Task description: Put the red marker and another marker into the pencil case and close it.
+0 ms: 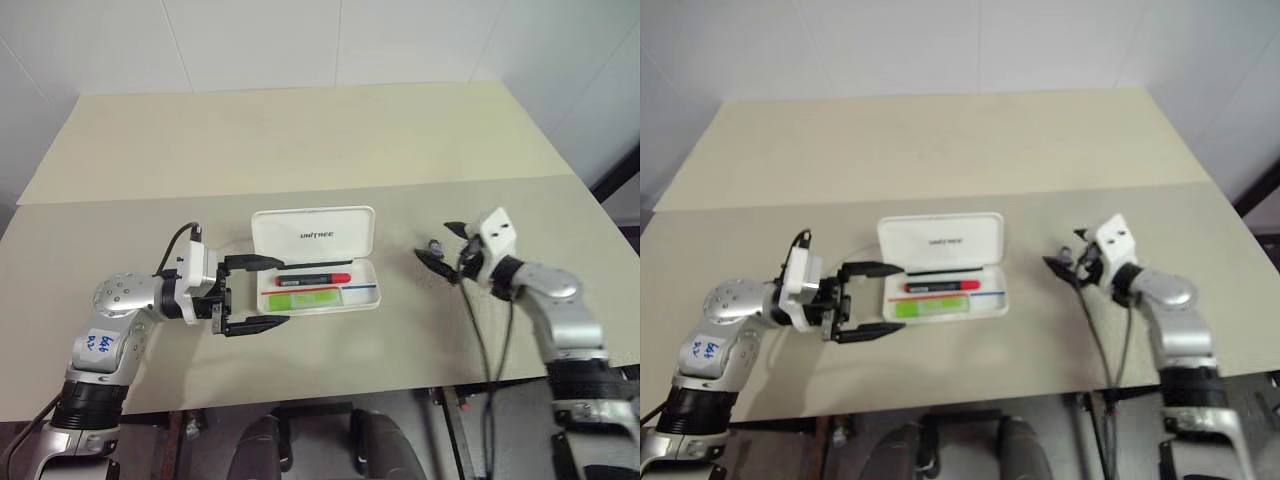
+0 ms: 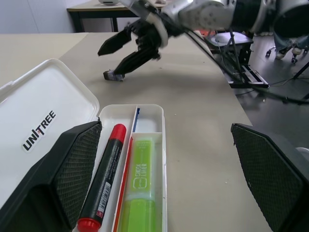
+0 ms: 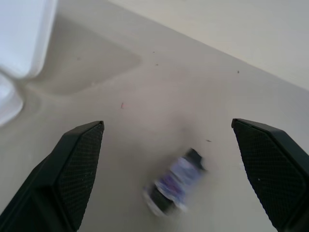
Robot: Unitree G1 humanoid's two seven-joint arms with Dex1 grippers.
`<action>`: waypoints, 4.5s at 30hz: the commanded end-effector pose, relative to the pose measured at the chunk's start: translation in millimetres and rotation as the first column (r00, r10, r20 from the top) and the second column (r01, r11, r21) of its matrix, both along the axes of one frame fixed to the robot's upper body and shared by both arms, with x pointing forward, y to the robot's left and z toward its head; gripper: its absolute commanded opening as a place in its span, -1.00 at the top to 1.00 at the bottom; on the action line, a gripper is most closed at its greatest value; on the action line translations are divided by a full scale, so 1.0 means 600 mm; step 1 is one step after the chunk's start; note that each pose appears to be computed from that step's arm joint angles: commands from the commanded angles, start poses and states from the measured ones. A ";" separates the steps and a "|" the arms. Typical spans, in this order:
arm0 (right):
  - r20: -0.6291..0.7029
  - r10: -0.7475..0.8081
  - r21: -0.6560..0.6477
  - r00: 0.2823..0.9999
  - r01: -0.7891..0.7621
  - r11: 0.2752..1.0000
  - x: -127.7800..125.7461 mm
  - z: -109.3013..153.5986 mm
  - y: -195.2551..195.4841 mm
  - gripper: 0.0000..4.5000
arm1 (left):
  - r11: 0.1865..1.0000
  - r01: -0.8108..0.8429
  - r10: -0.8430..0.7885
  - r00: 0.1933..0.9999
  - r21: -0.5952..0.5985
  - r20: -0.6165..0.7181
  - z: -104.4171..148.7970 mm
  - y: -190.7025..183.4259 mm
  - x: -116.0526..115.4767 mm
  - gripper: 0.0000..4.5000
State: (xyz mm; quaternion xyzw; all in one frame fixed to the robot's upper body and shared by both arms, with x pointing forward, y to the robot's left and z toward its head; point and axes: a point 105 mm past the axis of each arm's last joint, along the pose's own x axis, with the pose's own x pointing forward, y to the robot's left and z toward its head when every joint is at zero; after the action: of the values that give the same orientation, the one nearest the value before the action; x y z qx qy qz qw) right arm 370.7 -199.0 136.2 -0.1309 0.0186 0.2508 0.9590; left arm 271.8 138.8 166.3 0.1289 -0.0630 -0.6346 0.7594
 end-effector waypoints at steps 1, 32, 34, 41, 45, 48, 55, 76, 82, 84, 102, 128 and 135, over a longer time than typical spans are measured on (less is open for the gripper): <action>0.066 -0.167 0.040 0.984 0.164 0.986 0.007 0.028 -0.015 -0.99 | 1.000 0.014 -0.013 0.999 -0.017 0.032 0.010 -0.008 -0.004 -1.00; 0.020 -0.196 0.153 0.980 0.191 0.970 -0.005 0.015 0.046 0.82 | 1.000 0.004 -0.003 0.999 -0.018 0.040 0.005 -0.009 0.002 -1.00; 0.046 -0.056 0.138 0.997 0.049 0.989 -0.015 0.031 0.063 0.82 | 1.000 0.002 -0.002 0.999 -0.015 0.040 0.004 -0.008 0.002 -1.00; -0.012 0.654 0.076 0.757 -0.651 0.755 -0.139 0.059 0.155 0.82 | 1.000 -0.003 0.003 0.999 0.004 0.040 -0.003 0.000 0.002 -1.00; -0.081 0.740 0.054 0.667 -0.739 0.672 -0.158 0.041 0.178 0.82 | 1.000 -0.002 0.001 0.999 0.014 0.037 -0.007 0.002 0.000 -1.00; -0.111 0.761 0.023 0.640 -0.764 0.645 -0.151 0.028 0.192 0.82 | 0.999 0.003 -0.004 0.999 0.032 0.032 -0.011 0.003 -0.003 -1.00; -0.156 0.779 -0.039 0.607 -0.792 0.609 -0.122 0.006 0.196 0.82 | 0.993 -0.006 0.002 0.999 0.118 0.033 -0.023 0.014 -0.002 -1.00; -0.156 0.772 -0.083 0.615 -0.788 0.611 -0.094 -0.007 0.184 0.82 | 0.994 -0.013 0.007 0.999 0.110 0.053 -0.015 0.008 0.006 -1.00; -0.162 0.774 -0.073 0.612 -0.790 0.609 -0.090 -0.010 0.186 0.66 | 0.994 -0.015 0.009 0.998 0.106 0.055 -0.013 0.008 0.006 -1.00; -0.160 0.774 -0.089 0.613 -0.790 0.607 -0.088 -0.009 0.185 0.37 | 0.994 -0.016 0.010 0.998 0.106 0.055 -0.013 0.009 0.005 -1.00; 0.113 0.712 -0.009 0.693 -0.716 0.698 -0.137 0.125 0.157 -0.99 | 0.994 -0.109 0.107 0.993 0.026 0.051 0.000 0.030 0.016 -1.00; 0.029 0.622 -0.020 0.783 -0.621 0.783 -0.140 0.108 0.016 -1.00 | 0.819 -0.557 0.568 0.820 -0.136 0.062 0.037 0.159 0.118 1.00; 0.048 0.603 -0.066 0.796 -0.600 0.797 -0.135 0.109 0.017 -1.00 | 0.768 -0.624 0.637 0.767 -0.146 0.076 0.032 0.137 0.162 1.00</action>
State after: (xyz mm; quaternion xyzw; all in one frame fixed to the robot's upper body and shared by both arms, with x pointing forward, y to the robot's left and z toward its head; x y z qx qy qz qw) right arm 290.4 -187.7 196.1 -0.1392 -0.0361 0.5442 0.8265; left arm 364.7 222.9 178.7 0.1235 -0.0849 -0.3388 0.9288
